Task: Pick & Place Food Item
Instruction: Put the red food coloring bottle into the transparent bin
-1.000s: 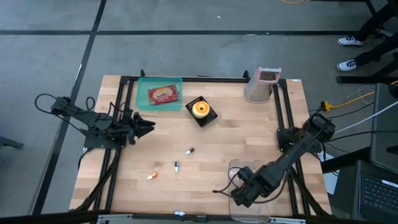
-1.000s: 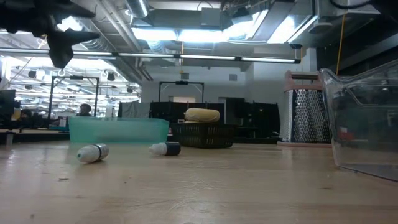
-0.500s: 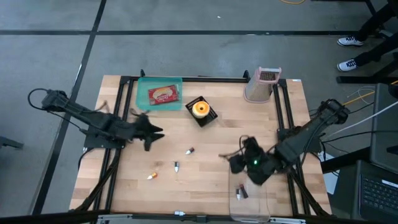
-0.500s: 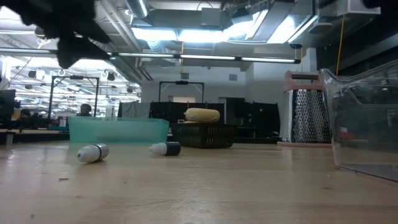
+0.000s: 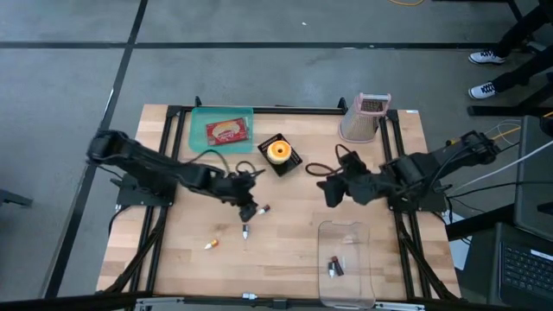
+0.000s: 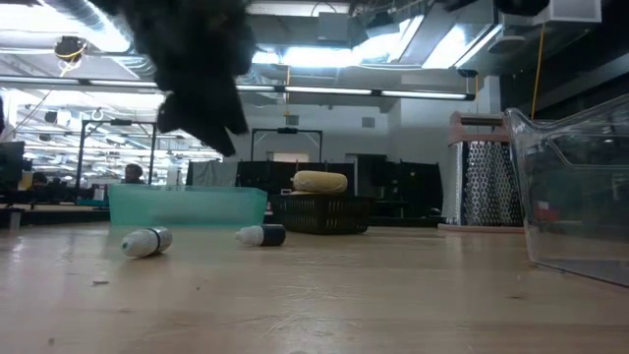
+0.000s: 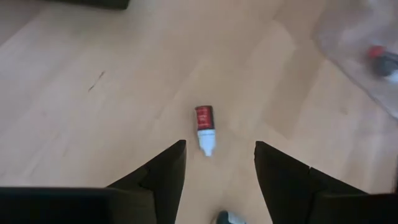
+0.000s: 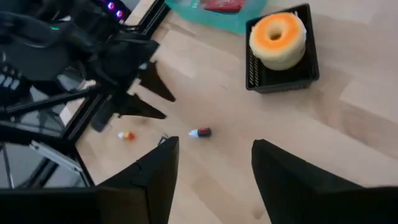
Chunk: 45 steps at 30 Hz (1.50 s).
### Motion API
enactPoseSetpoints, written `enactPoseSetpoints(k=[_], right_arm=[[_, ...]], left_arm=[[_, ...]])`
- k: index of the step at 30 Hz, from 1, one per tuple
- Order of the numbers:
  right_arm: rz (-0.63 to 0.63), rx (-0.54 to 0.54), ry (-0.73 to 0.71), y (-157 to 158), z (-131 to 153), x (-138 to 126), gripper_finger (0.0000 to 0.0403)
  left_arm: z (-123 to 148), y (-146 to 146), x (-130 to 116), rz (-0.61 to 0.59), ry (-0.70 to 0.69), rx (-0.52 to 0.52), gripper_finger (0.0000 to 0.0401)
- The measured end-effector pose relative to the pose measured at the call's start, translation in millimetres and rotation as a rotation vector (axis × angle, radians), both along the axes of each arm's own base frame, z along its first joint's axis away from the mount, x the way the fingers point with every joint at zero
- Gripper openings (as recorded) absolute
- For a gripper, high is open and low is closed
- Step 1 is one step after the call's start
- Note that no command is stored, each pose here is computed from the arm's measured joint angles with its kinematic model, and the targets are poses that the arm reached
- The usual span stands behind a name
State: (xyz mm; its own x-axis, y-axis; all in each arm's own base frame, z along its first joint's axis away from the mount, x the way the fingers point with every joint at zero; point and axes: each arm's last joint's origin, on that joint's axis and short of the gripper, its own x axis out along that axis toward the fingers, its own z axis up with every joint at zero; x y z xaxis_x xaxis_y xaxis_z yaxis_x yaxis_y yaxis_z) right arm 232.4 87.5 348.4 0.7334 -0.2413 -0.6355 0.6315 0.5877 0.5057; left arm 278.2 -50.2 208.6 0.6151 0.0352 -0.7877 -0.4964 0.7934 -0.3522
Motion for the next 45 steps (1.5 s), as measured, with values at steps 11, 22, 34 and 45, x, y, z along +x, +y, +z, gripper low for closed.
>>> enactPoseSetpoints(k=[11, 22, 34, 45], right_arm=[[0.223, -0.087, 0.088, -23.6, 2.9, 4.3, 0.0199], [0.287, -0.133, 0.088, -36.7, 8.3, 1.8, 0.0199], [0.265, -0.134, 0.058, -44.0, 13.4, -0.5, 0.0199], [0.237, -0.135, 0.031, -47.6, 15.4, 1.8, 0.0199]], left_arm=[[-33.5, 14.2, 51.9, 0.116, 0.184, -0.053, 0.0197], [-47.5, 8.2, 69.9, 0.081, 0.227, -0.085, 0.0193], [-66.2, 4.5, 71.0, -0.003, 0.304, -0.089, 0.0189], [-83.3, 5.0, 72.1, -0.027, 0.375, -0.084, 0.0153]])
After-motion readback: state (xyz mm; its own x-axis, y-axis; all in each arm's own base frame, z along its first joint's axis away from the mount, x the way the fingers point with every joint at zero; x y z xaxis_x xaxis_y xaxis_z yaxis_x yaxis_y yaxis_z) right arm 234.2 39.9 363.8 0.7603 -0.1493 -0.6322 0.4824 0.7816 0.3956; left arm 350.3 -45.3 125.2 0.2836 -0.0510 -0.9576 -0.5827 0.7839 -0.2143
